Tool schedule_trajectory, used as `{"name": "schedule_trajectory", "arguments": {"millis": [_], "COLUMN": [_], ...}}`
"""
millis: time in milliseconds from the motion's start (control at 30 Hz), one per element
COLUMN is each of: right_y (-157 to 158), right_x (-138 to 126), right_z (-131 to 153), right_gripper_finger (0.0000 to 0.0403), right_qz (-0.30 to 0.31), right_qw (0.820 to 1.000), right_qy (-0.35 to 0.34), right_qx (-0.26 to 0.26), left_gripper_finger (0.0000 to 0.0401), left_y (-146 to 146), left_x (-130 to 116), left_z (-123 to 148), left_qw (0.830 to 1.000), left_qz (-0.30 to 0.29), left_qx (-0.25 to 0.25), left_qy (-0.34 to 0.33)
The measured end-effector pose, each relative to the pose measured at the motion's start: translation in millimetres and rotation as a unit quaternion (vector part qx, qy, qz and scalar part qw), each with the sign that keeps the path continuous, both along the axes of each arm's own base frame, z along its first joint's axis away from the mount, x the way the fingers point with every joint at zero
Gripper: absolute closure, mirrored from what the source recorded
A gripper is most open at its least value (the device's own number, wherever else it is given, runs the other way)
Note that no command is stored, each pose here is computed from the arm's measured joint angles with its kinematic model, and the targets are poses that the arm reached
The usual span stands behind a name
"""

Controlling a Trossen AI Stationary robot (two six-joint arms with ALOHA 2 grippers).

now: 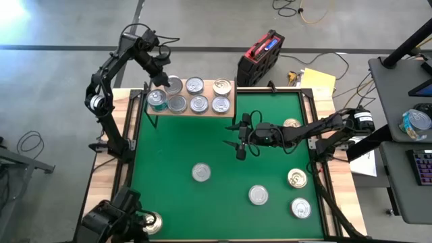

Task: Stack canned seafood by type on shelf
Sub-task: Put the middle left red tuna can on the shelf

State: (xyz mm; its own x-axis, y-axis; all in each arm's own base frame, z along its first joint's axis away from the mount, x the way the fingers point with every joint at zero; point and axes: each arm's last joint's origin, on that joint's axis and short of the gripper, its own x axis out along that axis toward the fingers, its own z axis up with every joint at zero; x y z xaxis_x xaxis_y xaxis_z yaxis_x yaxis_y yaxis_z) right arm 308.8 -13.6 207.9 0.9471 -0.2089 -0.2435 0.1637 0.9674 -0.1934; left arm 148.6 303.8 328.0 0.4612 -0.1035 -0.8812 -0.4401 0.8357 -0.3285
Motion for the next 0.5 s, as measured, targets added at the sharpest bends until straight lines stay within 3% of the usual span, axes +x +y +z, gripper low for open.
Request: {"name": "schedule_trajectory", "arguments": {"millis": [100, 333, 500], "right_y": [0.0, 0.0, 0.1], "right_x": [0.0, 0.0, 0.0], "right_z": [-0.1, -0.1, -0.1], "right_gripper_finger": [0.0155, 0.014, 0.0131], "right_qz": [0.0, 0.0, 0.001], "right_qw": [1.0, 1.0, 1.0], "right_qy": [0.001, 0.001, 0.001], "right_qx": [0.0, -0.001, -0.001], "left_gripper_finger": [0.0272, 0.0206, 0.0192], "left_y": [-0.2, -0.2, -0.2], "left_x": [-0.1, -0.1, -0.1], "left_z": [0.0, 0.0, 0.0], "left_qw": [1.0, 1.0, 1.0], "left_qz": [0.001, 0.007, 0.01], "left_qx": [-0.002, -0.005, -0.006], "left_qy": [0.001, 0.002, 0.002]}}
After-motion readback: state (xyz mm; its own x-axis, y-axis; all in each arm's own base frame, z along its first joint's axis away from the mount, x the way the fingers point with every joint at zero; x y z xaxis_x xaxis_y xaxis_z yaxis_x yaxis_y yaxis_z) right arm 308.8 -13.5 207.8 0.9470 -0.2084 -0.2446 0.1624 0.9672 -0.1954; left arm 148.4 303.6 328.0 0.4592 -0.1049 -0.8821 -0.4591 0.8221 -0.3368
